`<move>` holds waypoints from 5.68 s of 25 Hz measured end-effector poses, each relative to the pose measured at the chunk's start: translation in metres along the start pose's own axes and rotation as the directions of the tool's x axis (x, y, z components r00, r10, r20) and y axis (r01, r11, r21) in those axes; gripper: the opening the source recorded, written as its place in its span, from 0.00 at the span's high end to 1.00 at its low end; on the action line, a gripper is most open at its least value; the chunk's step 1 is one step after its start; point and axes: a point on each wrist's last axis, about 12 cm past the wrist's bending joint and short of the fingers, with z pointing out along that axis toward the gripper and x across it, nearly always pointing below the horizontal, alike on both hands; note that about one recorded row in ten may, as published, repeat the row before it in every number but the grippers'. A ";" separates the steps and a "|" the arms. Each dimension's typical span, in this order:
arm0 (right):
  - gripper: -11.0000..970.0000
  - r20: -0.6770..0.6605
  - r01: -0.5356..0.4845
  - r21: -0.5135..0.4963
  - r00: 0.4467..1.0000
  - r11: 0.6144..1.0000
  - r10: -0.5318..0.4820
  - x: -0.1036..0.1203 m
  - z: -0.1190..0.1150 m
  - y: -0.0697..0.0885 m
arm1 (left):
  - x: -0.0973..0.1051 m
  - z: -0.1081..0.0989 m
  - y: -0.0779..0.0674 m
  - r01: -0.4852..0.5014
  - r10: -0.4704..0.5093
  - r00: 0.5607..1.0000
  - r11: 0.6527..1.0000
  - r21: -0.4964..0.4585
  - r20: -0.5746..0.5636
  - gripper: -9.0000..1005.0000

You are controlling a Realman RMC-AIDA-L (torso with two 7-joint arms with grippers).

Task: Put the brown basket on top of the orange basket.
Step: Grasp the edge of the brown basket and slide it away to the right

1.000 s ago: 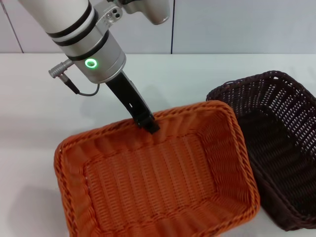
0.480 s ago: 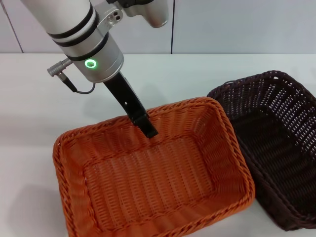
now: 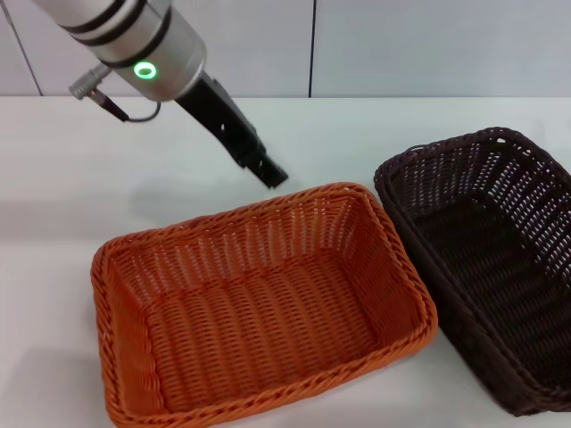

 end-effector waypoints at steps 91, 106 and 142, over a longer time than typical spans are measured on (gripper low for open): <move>0.43 -0.200 -0.041 -0.977 0.525 0.210 -0.827 -0.124 0.024 0.010 | 0.051 0.054 0.015 0.332 -0.097 0.665 0.926 -0.177 0.740 0.17; 0.29 -0.156 0.098 -0.972 0.411 0.214 -0.898 -0.090 0.049 0.036 | 0.055 0.057 0.016 0.335 -0.102 0.670 0.925 -0.177 0.735 0.17; 0.61 -0.154 0.133 -0.965 0.406 0.224 -0.901 -0.078 0.028 0.015 | 0.068 0.058 0.030 0.379 -0.126 0.675 0.905 -0.195 0.727 0.17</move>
